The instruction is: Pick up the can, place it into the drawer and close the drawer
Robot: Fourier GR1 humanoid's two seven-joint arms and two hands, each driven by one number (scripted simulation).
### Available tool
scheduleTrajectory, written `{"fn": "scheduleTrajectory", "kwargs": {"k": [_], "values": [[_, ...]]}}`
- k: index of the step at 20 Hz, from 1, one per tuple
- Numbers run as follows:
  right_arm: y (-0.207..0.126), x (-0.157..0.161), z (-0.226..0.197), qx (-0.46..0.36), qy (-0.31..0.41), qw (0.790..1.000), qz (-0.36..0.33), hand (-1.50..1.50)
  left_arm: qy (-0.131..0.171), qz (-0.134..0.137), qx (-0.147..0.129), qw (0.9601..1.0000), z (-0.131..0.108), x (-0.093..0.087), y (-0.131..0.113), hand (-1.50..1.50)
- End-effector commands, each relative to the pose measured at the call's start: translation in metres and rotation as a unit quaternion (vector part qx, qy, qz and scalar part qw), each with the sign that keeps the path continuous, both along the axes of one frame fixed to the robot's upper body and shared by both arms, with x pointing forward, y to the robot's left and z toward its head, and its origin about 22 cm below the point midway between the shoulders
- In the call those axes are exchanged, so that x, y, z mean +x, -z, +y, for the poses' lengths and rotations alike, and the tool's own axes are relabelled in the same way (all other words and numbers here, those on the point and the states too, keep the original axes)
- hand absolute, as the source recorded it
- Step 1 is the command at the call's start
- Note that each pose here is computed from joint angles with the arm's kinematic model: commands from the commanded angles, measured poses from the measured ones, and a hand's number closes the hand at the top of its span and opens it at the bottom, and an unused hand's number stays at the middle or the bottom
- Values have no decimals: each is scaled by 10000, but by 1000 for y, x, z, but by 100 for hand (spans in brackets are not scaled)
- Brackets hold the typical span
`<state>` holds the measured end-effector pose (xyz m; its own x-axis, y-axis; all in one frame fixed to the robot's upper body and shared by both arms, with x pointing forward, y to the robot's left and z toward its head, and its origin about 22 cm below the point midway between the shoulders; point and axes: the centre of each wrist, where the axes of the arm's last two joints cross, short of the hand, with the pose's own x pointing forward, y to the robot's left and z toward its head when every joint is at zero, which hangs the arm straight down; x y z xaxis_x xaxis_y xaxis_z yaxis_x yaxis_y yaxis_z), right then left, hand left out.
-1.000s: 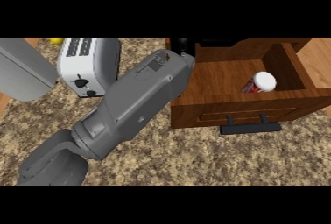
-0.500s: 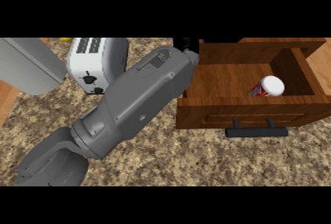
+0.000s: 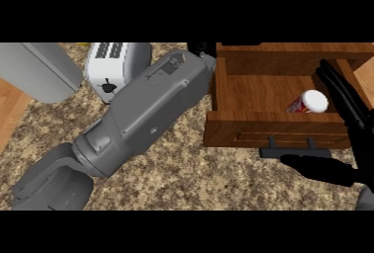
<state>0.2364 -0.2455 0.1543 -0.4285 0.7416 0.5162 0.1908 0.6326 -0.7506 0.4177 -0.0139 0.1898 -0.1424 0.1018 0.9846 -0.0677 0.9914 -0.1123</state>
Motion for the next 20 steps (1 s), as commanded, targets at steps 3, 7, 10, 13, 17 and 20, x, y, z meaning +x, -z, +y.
{"fn": "scheduleTrajectory", "kwargs": {"k": [3, 7, 10, 13, 17, 20], "values": [[12, 53, 34, -928, -12, 9957, 43, -150, -57, 14, 90, 9999, 13, 2, -8, -150], [36, 83, 37, -1457, -19, 9892, 123, -150, -54, 81, 49, 9999, 36, 6, -5, -150], [56, 99, 59, -2019, 124, 9792, 163, -150, -110, -13, 107, 9999, 43, 8, -21, -150], [57, 121, 69, -1967, 324, 9796, 264, -150, -299, -62, 174, 9994, 50, 1, -6, -150], [91, 137, 72, -2177, 485, 9739, 425, -150, -225, -3, 157, 9996, 64, 0, -20, -150], [115, 143, 55, -2204, 598, 9726, 434, -150, -351, 36, 146, 9993, 77, -5, -11, -150]]}}
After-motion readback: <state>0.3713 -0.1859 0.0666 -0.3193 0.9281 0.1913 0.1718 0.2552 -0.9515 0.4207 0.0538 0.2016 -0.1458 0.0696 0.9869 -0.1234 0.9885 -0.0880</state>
